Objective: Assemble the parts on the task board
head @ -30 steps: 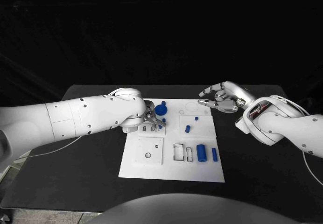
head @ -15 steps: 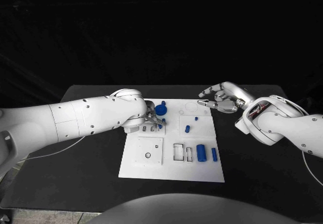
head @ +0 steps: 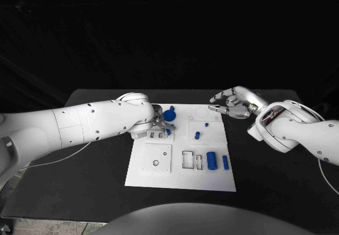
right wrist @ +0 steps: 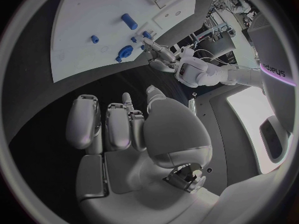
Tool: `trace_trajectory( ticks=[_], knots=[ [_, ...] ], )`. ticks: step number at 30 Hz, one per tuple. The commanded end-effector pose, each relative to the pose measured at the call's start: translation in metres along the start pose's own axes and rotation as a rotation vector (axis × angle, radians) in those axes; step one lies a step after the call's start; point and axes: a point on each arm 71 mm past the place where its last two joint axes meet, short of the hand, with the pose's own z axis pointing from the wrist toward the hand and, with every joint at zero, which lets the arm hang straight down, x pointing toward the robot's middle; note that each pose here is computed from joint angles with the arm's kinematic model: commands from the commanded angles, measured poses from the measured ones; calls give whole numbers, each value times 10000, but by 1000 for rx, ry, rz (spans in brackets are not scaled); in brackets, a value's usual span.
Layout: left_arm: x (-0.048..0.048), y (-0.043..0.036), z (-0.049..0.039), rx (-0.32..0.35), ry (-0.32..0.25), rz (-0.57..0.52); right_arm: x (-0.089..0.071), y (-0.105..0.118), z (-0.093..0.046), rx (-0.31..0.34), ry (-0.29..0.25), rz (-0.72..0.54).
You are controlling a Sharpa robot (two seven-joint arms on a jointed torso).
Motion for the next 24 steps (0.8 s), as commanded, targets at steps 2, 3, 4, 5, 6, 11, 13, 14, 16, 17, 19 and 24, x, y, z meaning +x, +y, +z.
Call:
trace_trajectory(
  ticks=[2,3,4,5,6,11,13,14,16,17,19,24],
  knots=[
    [9,-20,10,9,16,4,12,-9,-1,8,15,3],
    [9,-19,11,8,18,5,13,-10,-2,9,16,3],
    [9,-19,13,7,19,6,13,-12,-3,10,16,3],
    [10,-18,14,7,20,7,13,-14,-4,10,17,3],
    [10,-17,15,6,22,8,14,-15,-5,11,18,3],
    [16,-17,27,3,26,11,19,-21,-7,14,22,4],
    [22,-22,35,2,29,11,22,-24,-8,15,24,4],
    [26,-26,38,2,30,12,23,-26,-8,16,24,4],
    [32,-35,42,3,31,13,24,-29,-10,17,26,4],
    [33,-39,44,4,32,13,25,-30,-10,17,26,4],
    [37,-47,46,6,32,13,26,-34,-12,18,28,4],
    [42,-59,49,9,35,14,30,-46,-16,23,33,5]
  ],
)
